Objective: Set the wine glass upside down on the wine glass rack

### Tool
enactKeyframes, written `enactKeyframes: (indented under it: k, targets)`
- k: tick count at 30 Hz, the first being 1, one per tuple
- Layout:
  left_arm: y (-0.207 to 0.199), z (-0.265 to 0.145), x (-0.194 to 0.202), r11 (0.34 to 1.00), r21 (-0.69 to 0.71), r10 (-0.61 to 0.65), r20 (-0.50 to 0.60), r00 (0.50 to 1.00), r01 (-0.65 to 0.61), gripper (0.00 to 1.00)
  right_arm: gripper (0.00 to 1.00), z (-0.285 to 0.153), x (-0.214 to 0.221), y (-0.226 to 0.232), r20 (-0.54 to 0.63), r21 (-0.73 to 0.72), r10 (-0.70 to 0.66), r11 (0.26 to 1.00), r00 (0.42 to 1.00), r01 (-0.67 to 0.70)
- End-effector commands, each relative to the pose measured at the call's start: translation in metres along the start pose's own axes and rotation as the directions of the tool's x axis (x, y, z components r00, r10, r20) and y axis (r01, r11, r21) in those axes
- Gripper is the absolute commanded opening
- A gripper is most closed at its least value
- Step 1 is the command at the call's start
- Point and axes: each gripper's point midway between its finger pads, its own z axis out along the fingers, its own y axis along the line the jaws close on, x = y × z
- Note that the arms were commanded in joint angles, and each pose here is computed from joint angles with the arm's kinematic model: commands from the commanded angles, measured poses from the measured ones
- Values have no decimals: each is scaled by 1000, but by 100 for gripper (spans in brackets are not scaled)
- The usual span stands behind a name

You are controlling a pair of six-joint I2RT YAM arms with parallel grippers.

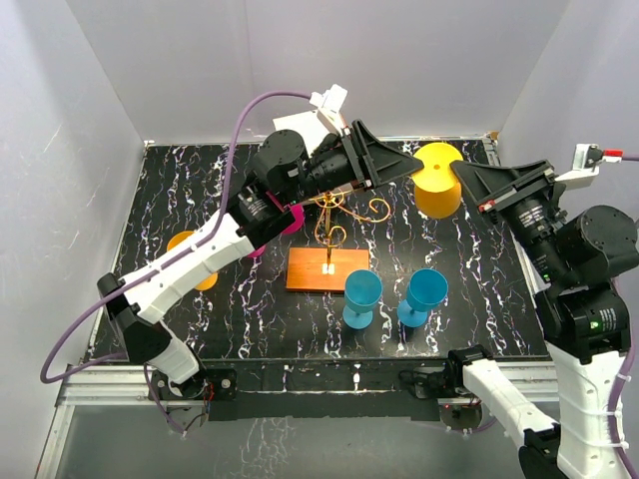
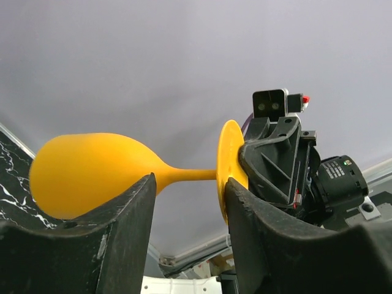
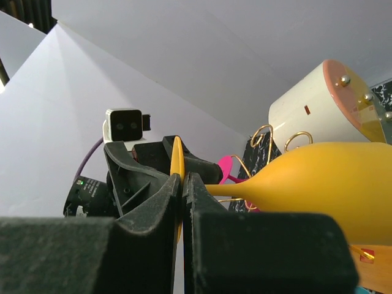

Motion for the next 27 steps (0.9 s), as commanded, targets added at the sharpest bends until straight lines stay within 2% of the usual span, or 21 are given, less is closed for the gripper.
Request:
enactKeyframes:
  k: [1, 4, 9, 12, 13, 15, 18, 19, 23, 27]
  targets:
    - [-28, -3, 1, 994, 112, 6, -52, 999, -1, 46, 0, 8, 1, 10, -14, -69, -31, 997, 999, 30]
    - [-26, -1, 3, 993, 116, 8, -60, 998, -1, 33, 0, 11, 3, 7, -24, -64, -29, 998, 999, 27]
    - [-24, -1, 3, 993, 117, 2, -60, 998, 5, 2, 0, 15, 3, 1, -18, -48, -31, 998, 999, 30]
    - [-23, -1, -3, 993, 117, -13, -47, 999, 18, 0, 0, 15, 1, -1, -7, -37, -37, 999, 999, 37]
    - [-25, -1, -7, 992, 123, -21, -39, 999, 26, 0, 5, 15, 0, -1, 1, -35, -40, 999, 999, 40]
    - [-27, 0, -15, 990, 136, -45, -18, 999, 47, 0, 28, 13, -5, -1, 26, -30, -49, 998, 998, 49]
    - [-25, 3, -33, 988, 137, -73, 12, 997, 70, 0, 53, 9, -13, 1, 64, -18, -67, 997, 996, 69]
    - [-21, 4, -39, 989, 127, -80, 20, 997, 77, 0, 58, 8, -15, 1, 74, -12, -74, 997, 994, 75]
    - [2, 8, -70, 992, 72, -106, 58, 993, 102, 0, 73, -3, -17, 9, 103, -55, -133, 989, 986, 139]
    - [36, 3, -107, 993, -8, -115, 109, 987, 117, 0, 79, -20, -22, 14, 154, -77, -186, 977, 970, 199]
